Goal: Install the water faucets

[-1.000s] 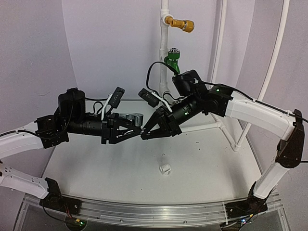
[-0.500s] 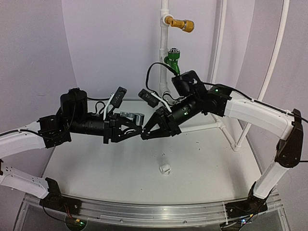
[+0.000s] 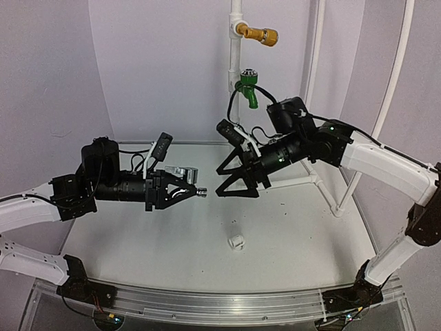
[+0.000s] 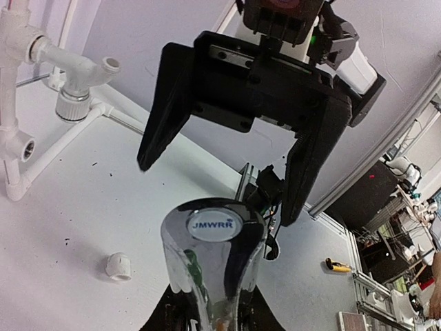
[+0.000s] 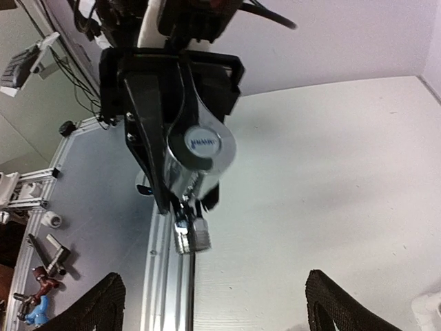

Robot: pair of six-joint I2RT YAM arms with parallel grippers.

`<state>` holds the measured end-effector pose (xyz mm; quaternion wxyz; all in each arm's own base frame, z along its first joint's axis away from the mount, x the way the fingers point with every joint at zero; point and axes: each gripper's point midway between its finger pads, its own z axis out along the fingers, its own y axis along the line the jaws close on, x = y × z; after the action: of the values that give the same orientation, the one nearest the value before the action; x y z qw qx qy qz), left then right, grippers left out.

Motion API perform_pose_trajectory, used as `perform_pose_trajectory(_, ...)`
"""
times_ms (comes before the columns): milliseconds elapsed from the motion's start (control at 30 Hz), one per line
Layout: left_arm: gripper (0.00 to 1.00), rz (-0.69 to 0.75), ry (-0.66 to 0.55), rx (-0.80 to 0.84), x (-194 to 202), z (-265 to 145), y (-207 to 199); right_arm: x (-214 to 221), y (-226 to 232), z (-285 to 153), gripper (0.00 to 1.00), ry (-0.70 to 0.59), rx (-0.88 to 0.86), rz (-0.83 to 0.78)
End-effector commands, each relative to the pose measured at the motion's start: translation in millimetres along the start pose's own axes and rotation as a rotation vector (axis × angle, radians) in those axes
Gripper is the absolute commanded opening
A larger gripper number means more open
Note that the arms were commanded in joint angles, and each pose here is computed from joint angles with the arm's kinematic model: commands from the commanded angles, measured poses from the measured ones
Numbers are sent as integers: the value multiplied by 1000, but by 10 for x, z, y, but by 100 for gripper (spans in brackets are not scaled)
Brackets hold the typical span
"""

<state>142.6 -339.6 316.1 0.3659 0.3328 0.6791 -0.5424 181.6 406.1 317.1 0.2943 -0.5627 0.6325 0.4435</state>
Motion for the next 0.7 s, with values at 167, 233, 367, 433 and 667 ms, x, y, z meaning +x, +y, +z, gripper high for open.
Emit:
perform_pose_trajectory(167,0,-155,-236,-203,-230,-277,348,375,-418,-173,90,116,301,-173)
perform_pose_trajectory(233,0,-199,-268,-269,-235,-336,469,452,-432,-160,91,139,303,-191)
perform_pose_trajectory(367,0,-224,-318,-377,-214,-460,661,717,-387,-97,97,219,245,-243)
perform_pose_trajectory(433,0,-212,-339,-402,-187,-510,711,853,-409,-61,98,256,234,-254)
perform_pose_trajectory(667,0,-229,-309,-503,-152,-603,824,1356,-659,128,98,535,246,-250)
